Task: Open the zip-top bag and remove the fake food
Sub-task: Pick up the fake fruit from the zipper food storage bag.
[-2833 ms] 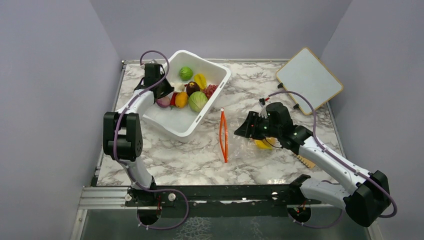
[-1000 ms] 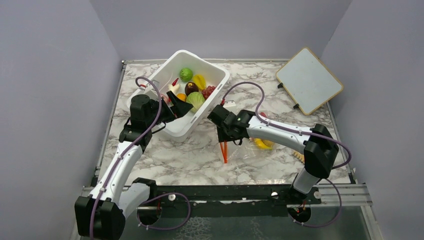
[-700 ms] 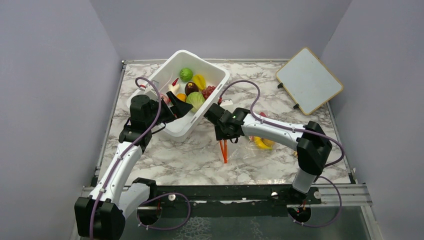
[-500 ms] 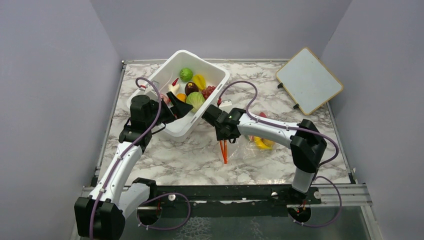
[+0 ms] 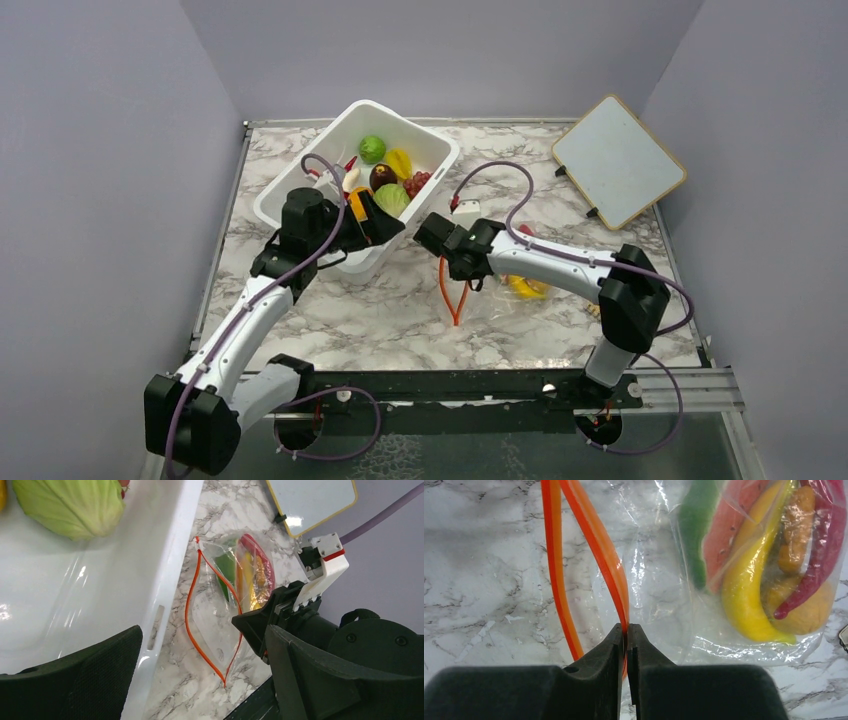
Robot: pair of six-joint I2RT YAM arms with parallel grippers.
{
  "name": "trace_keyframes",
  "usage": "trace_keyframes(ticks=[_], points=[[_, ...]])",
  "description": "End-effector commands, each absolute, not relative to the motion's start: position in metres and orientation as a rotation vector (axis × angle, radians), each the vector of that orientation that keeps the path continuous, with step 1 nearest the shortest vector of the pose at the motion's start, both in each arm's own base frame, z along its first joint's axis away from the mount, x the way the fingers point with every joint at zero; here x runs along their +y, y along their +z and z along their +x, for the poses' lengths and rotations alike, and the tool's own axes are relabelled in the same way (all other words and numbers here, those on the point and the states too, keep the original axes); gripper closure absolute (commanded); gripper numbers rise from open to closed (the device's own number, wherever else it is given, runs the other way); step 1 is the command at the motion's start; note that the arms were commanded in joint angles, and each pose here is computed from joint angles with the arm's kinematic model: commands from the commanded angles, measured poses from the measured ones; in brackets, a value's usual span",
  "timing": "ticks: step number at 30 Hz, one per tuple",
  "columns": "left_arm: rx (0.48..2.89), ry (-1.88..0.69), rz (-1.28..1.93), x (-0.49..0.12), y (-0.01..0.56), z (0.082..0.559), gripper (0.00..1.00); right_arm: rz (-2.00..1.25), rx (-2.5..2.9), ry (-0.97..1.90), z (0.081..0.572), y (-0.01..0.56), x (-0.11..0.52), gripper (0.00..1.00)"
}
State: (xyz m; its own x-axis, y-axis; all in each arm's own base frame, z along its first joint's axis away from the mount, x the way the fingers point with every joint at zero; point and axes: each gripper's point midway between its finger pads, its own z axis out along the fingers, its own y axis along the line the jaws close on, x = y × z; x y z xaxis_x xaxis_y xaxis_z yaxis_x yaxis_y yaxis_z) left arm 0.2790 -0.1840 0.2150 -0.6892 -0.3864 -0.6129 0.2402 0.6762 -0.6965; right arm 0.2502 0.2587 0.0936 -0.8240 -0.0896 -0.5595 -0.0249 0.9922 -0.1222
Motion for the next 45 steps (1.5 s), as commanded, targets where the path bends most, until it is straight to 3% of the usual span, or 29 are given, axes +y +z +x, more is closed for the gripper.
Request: trace_keyframes(ticks=[1,7,17,28,40,45], points=[[2.104,-0.979,-0.025,-0.199,0.219,0.28,0.07,0.013,2.48,-0.095,0.25,0.108,0.253,0.96],[2.184,-0.992,0.032,-0.224,0.199,0.268,0.12,0.078,2.45,0.055,0.244,0.12,0.254,0.99],[2.261,-1.066,0.193,-0.295,0.177,0.237,0.35,0.173,2.338,0.35,0.235,0.152,0.257,0.99],[2.344,-1.167,0.066,-0.35,0.145,0.232,0.59,0.206,2.313,0.474,0.226,0.17,0.257,0.99],[2.358,-1.109,-0.045,-0.366,0.125,0.256,0.56,0.12,2.248,0.655,0.219,0.197,0.271,0.98],[2.386,-1.063,-0.081,-0.356,0.108,0.253,0.54,0.116,2.213,0.629,0.22,0.206,0.261,0.88]])
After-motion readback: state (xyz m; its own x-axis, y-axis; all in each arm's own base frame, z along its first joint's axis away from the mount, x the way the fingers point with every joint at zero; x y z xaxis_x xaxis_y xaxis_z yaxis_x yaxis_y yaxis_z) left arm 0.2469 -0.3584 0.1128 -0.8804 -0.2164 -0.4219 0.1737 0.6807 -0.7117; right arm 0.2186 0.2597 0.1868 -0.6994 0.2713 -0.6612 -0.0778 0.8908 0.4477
